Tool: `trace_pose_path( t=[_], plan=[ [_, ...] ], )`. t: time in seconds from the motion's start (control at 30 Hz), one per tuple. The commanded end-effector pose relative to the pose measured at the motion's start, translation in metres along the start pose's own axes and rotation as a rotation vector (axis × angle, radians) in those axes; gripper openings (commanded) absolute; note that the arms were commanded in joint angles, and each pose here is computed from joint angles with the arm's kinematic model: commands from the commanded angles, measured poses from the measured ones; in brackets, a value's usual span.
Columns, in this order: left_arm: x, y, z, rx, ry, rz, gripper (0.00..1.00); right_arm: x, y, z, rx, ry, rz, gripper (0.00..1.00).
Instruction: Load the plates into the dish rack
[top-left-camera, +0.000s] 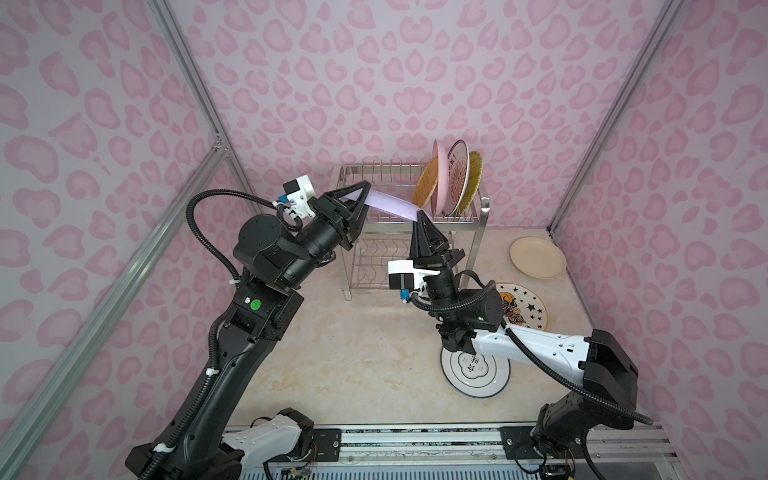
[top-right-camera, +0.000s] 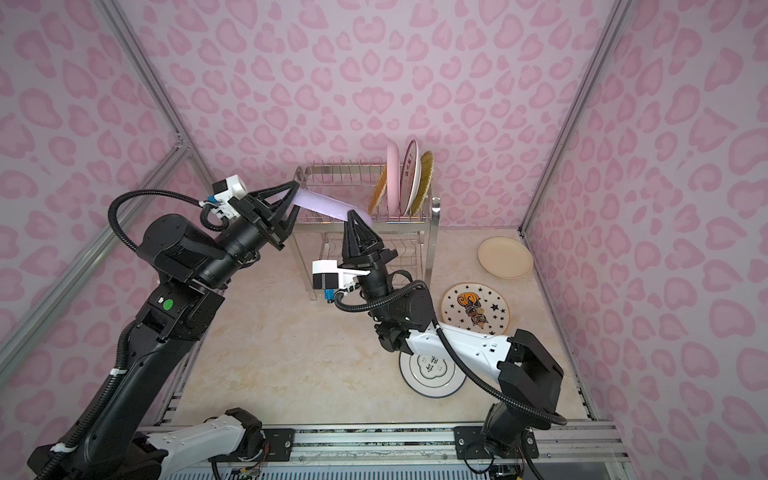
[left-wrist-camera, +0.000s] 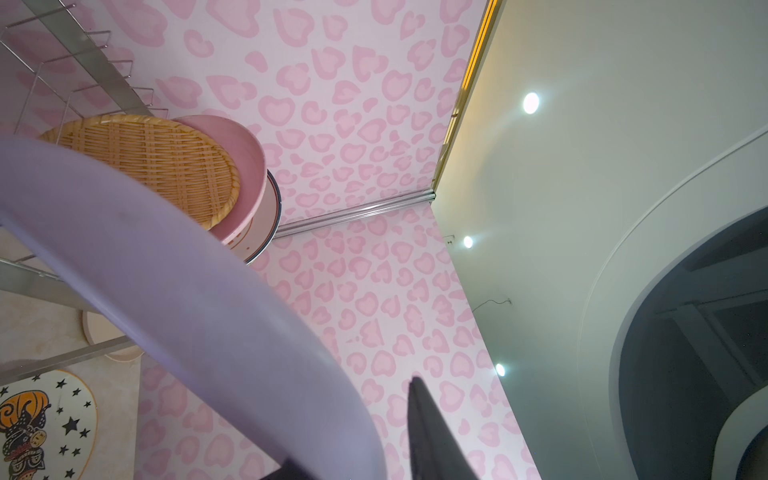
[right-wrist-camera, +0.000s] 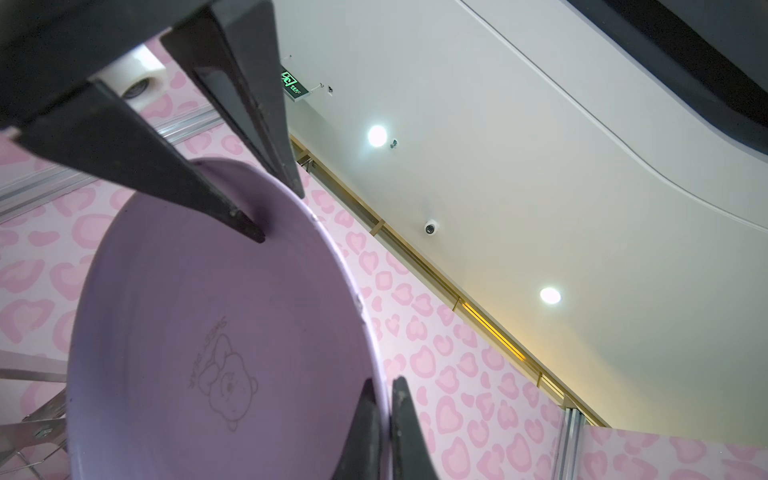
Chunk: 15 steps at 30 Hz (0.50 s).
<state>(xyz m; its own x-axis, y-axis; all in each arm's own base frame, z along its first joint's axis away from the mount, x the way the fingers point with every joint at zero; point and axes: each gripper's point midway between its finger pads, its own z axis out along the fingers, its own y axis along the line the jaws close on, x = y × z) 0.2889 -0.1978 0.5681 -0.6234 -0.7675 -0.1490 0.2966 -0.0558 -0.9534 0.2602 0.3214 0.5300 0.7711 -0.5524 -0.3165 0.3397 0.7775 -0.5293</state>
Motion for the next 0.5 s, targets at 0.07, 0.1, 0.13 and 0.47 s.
trace_pose_path(
  t=[0.07, 0.1, 0.13, 0.47],
  plan=[
    [-0.005, -0.002, 0.002, 0.026, -0.025, -0.021, 0.11, -0.003, -0.008, -0.004, 0.033, -0.024, 0.035, 0.0],
    [-0.005, -0.002, 0.002, 0.031, -0.027, -0.021, 0.08, -0.004, -0.008, -0.005, 0.029, -0.024, 0.039, 0.0],
    [-0.006, -0.002, 0.003, 0.034, -0.028, -0.018, 0.04, -0.004, -0.008, -0.006, 0.025, -0.023, 0.044, 0.0],
    [-0.015, -0.031, 0.009, 0.086, -0.066, 0.148, 0.04, 0.012, -0.032, -0.019, -0.079, 0.271, 0.24, 0.38]
  ],
)
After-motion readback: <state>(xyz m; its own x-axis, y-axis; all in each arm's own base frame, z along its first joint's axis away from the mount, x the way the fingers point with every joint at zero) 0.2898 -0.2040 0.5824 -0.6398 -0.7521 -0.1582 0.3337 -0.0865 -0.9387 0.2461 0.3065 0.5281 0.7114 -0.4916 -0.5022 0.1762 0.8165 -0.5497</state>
